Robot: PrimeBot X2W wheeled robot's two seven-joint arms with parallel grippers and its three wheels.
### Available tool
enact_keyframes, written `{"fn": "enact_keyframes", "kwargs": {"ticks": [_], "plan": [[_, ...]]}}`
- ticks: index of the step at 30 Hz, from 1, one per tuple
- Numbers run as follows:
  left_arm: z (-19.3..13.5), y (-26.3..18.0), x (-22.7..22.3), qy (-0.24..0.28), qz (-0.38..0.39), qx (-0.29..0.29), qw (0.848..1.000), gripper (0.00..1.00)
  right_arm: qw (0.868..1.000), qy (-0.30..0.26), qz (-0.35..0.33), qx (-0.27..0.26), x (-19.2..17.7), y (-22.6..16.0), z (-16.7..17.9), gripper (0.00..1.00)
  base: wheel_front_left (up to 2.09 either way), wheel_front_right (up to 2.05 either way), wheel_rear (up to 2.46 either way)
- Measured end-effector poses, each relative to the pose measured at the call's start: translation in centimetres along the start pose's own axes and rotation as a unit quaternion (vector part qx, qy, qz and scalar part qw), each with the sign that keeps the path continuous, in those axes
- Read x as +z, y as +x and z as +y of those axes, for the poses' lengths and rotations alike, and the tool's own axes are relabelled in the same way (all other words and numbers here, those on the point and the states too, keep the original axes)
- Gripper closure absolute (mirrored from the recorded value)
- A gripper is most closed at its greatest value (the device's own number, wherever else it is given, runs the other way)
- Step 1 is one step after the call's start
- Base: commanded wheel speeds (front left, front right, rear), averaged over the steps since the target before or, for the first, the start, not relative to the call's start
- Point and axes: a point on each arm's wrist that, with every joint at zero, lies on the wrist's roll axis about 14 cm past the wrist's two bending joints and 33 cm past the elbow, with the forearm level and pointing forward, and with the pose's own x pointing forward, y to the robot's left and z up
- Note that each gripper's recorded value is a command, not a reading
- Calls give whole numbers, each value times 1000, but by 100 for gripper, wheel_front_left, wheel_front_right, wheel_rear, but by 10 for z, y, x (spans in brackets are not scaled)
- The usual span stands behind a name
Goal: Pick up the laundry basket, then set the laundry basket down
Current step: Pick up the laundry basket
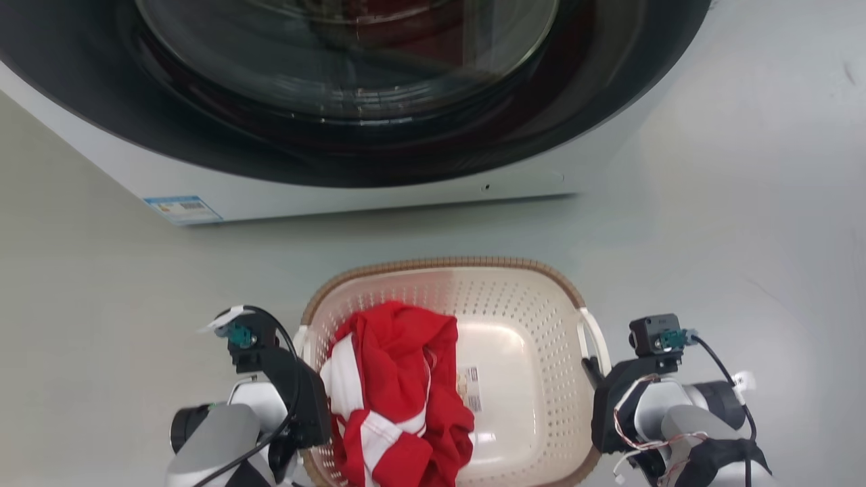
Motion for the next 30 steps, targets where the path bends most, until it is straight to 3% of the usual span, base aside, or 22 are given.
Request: {"fn": "enact_keyframes", "kwargs": {"ticks": [30], "plan": [[-27, -74, -43, -10, 16, -34, 999, 100, 1000, 20, -7, -3, -19, -81, 20, 100, 0, 0, 0]]}}
